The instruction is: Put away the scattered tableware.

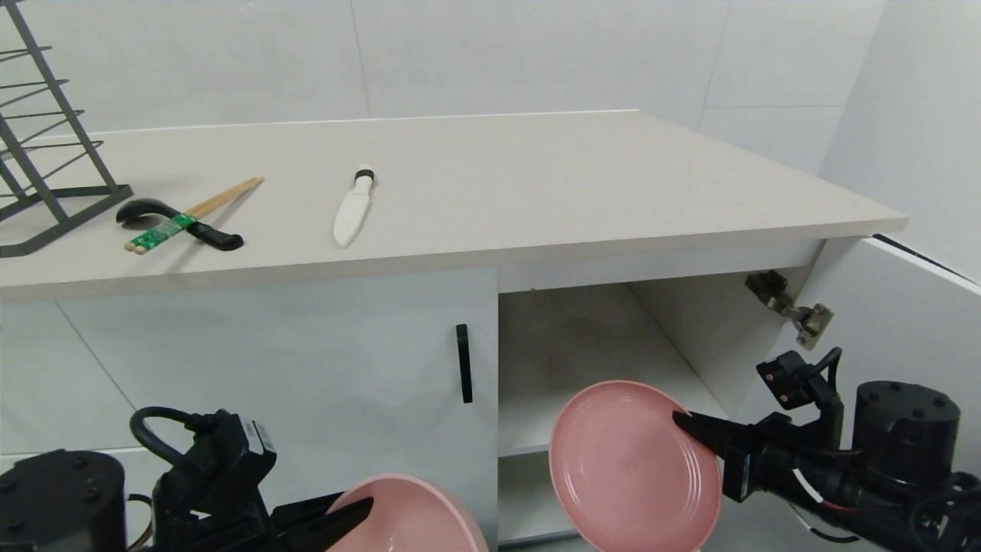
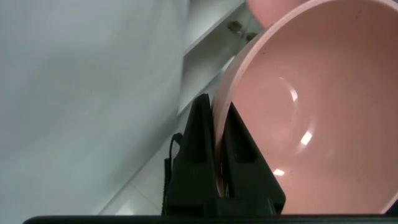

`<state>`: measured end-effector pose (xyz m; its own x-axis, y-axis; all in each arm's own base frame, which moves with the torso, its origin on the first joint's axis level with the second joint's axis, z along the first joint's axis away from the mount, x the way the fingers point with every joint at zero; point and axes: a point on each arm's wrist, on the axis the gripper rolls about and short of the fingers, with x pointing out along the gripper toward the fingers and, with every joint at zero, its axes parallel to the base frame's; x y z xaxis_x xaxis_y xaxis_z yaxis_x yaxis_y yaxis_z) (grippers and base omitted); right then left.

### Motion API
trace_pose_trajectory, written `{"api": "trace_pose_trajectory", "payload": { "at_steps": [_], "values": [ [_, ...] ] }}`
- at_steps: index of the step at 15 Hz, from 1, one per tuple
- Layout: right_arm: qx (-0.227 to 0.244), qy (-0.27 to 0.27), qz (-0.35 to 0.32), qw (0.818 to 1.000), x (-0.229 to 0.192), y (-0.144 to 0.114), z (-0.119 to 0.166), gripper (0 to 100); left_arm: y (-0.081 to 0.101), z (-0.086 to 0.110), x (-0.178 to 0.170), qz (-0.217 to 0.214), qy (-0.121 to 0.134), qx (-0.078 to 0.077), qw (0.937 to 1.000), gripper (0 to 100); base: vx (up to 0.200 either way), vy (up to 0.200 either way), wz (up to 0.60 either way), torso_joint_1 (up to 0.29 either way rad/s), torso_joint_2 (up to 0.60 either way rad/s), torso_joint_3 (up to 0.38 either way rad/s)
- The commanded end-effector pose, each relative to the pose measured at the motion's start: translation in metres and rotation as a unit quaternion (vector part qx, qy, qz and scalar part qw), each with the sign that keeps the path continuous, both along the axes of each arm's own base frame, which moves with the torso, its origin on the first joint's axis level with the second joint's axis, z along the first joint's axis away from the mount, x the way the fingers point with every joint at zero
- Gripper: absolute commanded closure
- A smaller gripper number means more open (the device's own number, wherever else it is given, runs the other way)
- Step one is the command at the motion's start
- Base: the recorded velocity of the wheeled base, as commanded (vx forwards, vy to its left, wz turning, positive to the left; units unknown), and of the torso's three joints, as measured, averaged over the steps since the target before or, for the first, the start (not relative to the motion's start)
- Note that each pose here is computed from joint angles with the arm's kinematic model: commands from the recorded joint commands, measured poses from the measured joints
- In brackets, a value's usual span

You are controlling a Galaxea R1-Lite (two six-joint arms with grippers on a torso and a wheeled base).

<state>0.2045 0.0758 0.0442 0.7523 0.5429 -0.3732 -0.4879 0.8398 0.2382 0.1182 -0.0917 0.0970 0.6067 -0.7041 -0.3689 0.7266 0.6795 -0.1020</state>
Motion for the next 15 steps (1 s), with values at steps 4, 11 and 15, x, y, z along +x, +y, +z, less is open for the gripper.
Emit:
{"api": "trace_pose_trajectory", "payload": {
  "at_steps": [4,11,15],
  "values": [
    [-0.004,0.014,-0.012,1.000,0.024,0.003,-0.018,100,0.002,0.010,-0.007,-0.009,-0.026,-0.019,0.9994,100,0.000,0.000,0.00,0.000,0.00,0.000],
    [0.003,0.000,-0.016,1.000,0.063,0.013,-0.038,100,0.002,0.011,-0.007,-0.008,-0.031,-0.022,0.9992,100,0.000,0.000,0.00,0.000,0.00,0.000],
    [0.008,0.002,-0.022,1.000,0.087,0.018,-0.058,100,0.003,0.011,-0.006,-0.005,-0.030,-0.023,0.9993,100,0.000,0.000,0.00,0.000,0.00,0.000]
  ]
}}
